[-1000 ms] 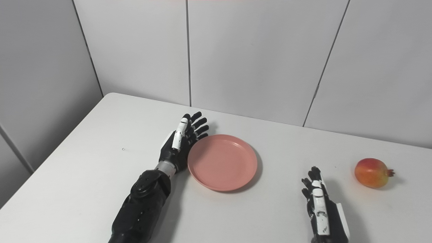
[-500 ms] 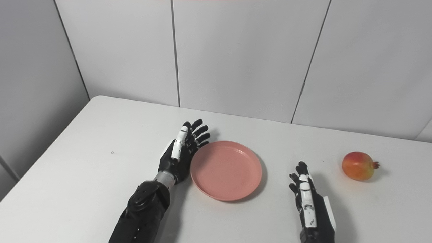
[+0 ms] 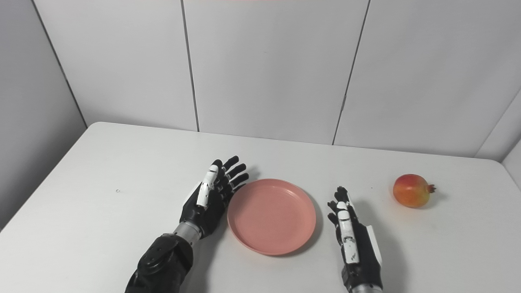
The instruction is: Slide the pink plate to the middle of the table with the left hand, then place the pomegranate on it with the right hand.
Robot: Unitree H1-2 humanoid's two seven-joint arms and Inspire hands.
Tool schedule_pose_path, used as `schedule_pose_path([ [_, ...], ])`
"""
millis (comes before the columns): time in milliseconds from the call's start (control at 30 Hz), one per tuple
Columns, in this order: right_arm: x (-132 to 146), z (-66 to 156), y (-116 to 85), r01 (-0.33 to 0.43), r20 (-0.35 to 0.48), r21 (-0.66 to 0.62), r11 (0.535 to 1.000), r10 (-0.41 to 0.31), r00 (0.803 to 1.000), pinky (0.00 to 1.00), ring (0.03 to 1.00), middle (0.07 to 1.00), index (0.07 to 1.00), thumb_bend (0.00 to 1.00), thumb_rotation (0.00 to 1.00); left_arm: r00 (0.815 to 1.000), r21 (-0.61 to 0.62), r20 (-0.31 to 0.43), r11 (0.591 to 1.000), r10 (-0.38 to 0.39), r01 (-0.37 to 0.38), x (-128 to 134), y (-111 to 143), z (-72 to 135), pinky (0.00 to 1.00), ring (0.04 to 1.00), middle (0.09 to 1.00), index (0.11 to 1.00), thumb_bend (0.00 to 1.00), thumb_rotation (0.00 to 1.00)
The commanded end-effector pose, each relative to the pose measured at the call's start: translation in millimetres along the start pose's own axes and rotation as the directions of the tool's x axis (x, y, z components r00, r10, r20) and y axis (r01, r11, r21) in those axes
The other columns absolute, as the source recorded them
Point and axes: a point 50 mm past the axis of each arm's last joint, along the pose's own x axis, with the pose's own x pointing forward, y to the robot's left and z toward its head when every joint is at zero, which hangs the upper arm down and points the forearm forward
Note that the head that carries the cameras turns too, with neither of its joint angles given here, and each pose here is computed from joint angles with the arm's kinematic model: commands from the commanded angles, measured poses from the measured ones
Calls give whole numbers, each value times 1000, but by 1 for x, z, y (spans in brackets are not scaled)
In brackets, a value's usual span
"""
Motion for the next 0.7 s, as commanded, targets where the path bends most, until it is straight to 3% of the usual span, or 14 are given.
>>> schedule_pose_path([
  [0, 8, 20, 6, -14, 102, -8, 1000, 14, 995, 954, 955, 978, 967, 418, 1000, 1000, 1, 10, 1000, -28, 28, 1, -6, 6, 893, 897, 910, 902, 432, 1000],
  [667, 16, 32, 4, 8, 138, -37, 999, -3, 990, 964, 949, 977, 961, 444, 1000, 997, 23, 69, 999, 35, -37, -4, 1, 7, 913, 910, 920, 907, 428, 1000],
])
